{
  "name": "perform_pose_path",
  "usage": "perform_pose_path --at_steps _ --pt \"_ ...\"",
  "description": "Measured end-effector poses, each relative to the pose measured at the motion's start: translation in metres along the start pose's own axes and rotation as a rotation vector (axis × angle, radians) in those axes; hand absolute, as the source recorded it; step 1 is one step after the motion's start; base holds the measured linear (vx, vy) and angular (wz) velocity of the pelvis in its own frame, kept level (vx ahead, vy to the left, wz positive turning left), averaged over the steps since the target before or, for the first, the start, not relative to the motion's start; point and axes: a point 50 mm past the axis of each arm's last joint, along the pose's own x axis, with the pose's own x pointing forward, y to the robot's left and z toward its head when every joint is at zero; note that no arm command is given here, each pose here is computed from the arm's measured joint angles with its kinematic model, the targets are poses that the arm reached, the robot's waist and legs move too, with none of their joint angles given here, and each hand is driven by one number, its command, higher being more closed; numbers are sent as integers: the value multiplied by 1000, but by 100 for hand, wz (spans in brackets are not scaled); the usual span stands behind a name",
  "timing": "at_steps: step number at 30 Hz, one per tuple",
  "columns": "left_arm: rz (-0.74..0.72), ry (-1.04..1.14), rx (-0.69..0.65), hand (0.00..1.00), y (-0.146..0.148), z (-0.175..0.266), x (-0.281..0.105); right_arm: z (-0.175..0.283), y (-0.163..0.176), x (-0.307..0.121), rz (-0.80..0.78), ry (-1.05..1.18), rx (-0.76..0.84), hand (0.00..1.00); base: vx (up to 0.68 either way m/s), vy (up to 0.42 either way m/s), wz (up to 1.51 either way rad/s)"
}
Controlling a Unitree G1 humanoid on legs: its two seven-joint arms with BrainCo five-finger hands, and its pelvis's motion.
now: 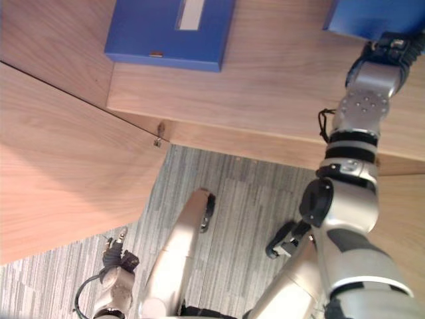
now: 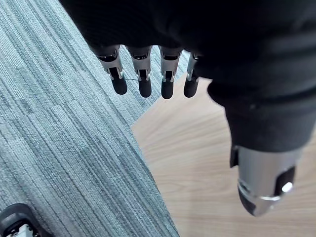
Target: Walk over to the cabinet, pick up the folder, carry it to the office cabinet, place the folder inside the office cabinet, then close the office cabinet door
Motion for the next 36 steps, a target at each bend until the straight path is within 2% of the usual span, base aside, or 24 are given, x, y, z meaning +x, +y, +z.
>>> perform_pose_path --at_steps 6,14,17,21,32,36 --pt "24 3 -14 0 4 1 2 -14 -9 0 -31 36 -115 0 41 -57 -11" --pt "33 20 -12 0 -2 -1 4 -26 -29 2 -126 74 -130 0 37 -59 -6" --pt "36 20 -14 0 -2 -1 5 -27 -32 2 -133 74 -188 0 53 -45 -1" --pt "55 44 -10 0 0 -6 6 -36 -39 1 -134 85 -398 0 54 -47 -2" --pt "71 60 -8 0 -3 -8 7 -57 -57 -5 -130 146 -499 0 58 -56 -3" --pt "74 71 -3 0 -2 -11 8 -69 -70 -10 -50 190 -670 0 74 -55 -7"
